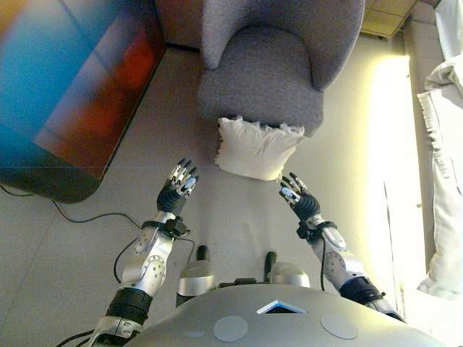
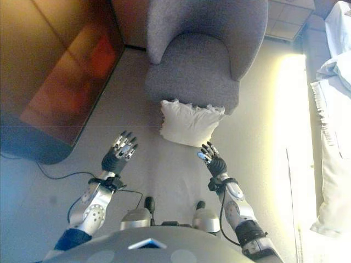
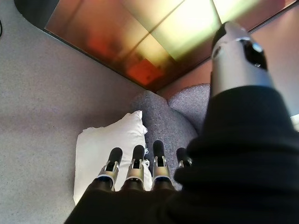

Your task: Pick up the cushion and take it to the sofa

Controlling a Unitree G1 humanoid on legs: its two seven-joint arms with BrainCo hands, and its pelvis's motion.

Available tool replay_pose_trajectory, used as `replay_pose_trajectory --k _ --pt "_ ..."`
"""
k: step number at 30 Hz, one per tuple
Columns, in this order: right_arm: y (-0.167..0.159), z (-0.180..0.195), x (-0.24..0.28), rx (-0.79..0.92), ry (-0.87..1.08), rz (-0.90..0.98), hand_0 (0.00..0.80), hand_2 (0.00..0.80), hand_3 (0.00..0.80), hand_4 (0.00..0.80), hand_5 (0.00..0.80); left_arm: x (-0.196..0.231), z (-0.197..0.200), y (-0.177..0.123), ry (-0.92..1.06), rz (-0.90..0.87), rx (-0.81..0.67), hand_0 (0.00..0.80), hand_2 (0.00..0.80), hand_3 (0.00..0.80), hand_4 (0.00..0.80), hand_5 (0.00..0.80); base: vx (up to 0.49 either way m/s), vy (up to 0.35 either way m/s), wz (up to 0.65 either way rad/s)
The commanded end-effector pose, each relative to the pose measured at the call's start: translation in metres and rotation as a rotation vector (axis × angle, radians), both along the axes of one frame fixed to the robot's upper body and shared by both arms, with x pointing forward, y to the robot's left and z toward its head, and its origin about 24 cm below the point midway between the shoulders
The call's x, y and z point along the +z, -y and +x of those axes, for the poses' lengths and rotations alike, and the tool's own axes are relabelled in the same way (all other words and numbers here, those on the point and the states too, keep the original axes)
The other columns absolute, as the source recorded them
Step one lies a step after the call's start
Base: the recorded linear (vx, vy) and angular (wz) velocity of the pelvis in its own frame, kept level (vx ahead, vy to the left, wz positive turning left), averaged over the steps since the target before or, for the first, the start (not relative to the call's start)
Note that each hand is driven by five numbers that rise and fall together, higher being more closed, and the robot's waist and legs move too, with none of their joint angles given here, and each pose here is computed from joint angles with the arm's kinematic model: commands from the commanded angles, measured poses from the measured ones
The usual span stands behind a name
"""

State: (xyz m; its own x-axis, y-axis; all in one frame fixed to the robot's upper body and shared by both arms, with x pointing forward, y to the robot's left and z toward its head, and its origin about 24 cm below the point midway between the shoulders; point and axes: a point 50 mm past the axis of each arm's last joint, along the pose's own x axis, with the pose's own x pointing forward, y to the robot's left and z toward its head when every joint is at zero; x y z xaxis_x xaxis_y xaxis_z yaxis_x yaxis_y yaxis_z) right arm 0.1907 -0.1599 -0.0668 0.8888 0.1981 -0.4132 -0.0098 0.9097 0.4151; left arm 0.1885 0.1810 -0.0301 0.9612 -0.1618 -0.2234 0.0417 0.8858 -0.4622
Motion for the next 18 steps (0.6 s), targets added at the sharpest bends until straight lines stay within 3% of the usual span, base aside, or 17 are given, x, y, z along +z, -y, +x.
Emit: replay_pose_trajectory --k 1,18 --pt "-0.0072 0.0170 0.0234 0.015 0.133 0.026 0.000 0.000 0.000 0.000 0.000 0.0198 0.0127 -0.0006 0.127 -0.009 -0.010 0.000 0.000 0.000 0.000 0.000 0.000 0.000 0.00" --pt "-0.0055 0.0139 0.0203 0.010 0.117 0.023 0.000 0.000 0.000 0.000 0.000 0.0166 0.0111 -0.0023 0.111 0.024 0.003 0.000 0.000 0.000 0.000 0.000 0.000 0.000 0.00"
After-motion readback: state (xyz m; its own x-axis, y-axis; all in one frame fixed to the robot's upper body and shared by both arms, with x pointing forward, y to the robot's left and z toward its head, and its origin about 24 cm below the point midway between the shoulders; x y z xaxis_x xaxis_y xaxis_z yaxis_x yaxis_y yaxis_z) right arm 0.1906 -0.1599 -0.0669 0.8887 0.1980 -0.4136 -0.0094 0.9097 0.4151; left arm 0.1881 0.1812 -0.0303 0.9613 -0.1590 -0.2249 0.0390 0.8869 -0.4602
